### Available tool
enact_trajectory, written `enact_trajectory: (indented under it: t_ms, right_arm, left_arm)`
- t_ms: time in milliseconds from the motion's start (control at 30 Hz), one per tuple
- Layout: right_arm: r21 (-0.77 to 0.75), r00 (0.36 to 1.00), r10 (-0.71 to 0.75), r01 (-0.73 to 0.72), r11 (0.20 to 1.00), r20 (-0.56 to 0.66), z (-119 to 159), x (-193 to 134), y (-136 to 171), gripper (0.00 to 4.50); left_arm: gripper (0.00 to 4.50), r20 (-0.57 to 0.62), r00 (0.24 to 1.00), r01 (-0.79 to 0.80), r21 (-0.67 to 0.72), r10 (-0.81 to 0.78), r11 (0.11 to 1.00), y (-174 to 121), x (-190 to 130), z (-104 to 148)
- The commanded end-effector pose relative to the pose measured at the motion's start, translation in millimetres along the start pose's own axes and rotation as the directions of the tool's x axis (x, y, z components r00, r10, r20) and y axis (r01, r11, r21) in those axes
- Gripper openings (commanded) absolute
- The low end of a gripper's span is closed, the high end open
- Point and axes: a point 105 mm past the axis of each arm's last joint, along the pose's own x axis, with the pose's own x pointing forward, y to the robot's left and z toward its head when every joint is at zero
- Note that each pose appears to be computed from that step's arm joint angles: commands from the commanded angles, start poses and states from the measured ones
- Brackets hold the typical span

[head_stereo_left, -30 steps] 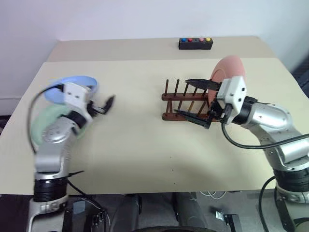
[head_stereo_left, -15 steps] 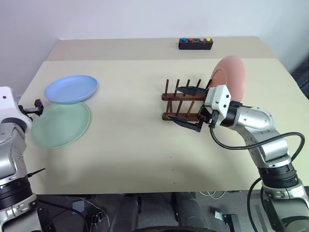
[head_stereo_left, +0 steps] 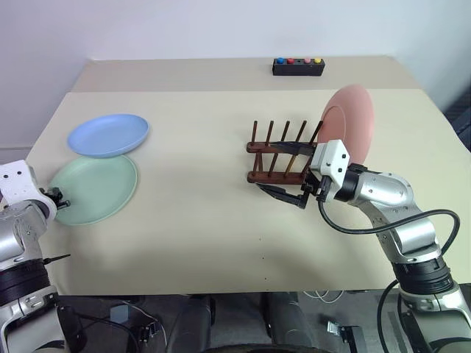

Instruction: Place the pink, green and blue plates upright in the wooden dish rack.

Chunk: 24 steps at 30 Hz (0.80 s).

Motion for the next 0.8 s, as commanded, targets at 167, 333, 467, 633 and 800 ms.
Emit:
enact_trajectory:
  t_ms: [167,333,467,633,800]
  right_arm:
    - [-0.058,0.999,-0.013,0.016,0.998,0.040,15,-3,-3,4.47]
    - [-0.057,0.999,-0.008,0.010,0.998,0.042,15,-1,-3,4.47]
    - [-0.055,0.999,-0.002,0.004,0.998,0.043,15,-1,-4,4.47]
    - [-0.050,0.999,0.026,-0.023,0.998,0.046,16,-1,-1,4.47]
    - [-0.104,0.997,0.056,-0.052,0.993,0.044,21,3,2,4.47]
  left_arm:
    - [0.02,0.002,1.000,-0.010,-0.044,0.010,0.999,6,-4,-4]
    - [0.02,0.033,0.991,0.132,-0.046,-0.130,0.990,-10,-14,-7]
    - [0.02,0.035,0.959,0.283,-0.025,-0.282,0.959,-26,-27,-20]
    - [0.02,0.049,0.874,0.478,0.093,-0.484,0.873,-59,-51,-38]
    - [0.02,0.152,0.739,0.617,0.241,-0.657,0.750,-109,-81,-20]
